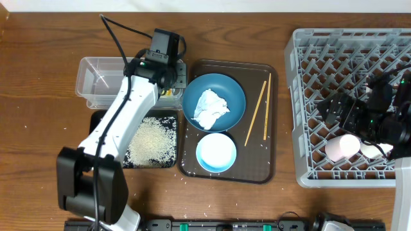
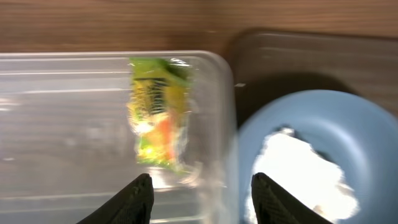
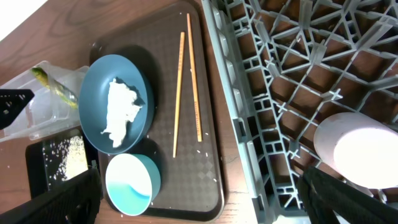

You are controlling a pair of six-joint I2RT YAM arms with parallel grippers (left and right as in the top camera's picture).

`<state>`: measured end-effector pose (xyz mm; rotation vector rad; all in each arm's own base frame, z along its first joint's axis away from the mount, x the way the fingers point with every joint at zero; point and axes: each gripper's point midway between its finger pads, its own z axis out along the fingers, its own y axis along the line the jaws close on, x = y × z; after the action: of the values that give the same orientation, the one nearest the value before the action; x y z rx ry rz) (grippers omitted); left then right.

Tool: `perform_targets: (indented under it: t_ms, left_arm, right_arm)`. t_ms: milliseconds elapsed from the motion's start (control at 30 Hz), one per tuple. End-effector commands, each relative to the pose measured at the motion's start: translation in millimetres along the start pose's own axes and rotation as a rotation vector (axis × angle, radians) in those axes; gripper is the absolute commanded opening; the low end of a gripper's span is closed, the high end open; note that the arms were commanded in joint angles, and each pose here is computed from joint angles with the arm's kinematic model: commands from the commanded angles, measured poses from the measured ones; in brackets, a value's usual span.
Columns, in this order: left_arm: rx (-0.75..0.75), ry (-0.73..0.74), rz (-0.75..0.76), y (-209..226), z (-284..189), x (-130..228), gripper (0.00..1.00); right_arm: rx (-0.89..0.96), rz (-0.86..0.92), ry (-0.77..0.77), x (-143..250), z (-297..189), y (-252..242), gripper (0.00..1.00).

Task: Sort waste into correct bins and load items into the dishwasher rack
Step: 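Grasp the white tissue on the blue plate with left gripper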

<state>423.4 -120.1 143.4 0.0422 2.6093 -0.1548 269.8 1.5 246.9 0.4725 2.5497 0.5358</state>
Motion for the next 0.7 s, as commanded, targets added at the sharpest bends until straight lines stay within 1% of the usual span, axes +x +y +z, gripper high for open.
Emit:
perform_targets:
  t_ms: [0,67,167,233,367,433,667]
  left_arm:
    - [0.179,-0.027,-0.002,-45,-33,-3,0.54]
    - [0.195,-0.001,0.035,-61,-34,8,0.54]
    - [0.193,0.058,0.117,-83,-22,33,0.55]
    - [0.14,0.103,0.172,-89,-5,53,0.58]
    - [0.092,0.189,0.265,-99,26,85,0.7]
    - [0.083,0.227,0.283,-101,39,96,0.72]
    - [0.048,0.329,0.302,-96,72,124,0.73]
  right_arm:
    - [-0.001,-0.016,-0.006,-1,-1,2,0.99]
    - [-0.002,-0.017,-0.007,-1,-1,2,0.99]
    - [-0.002,-0.017,-0.007,-1,-1,2,0.99]
    - [-0.002,-0.017,-0.007,-1,-1,2,0.99]
    - [-0.001,-0.015,-0.003,0,-1,2,0.99]
    - [-0.001,-0.015,-0.002,0,-1,2,0.99]
    - [0.0,-0.013,0.003,1,-1,1,0.99]
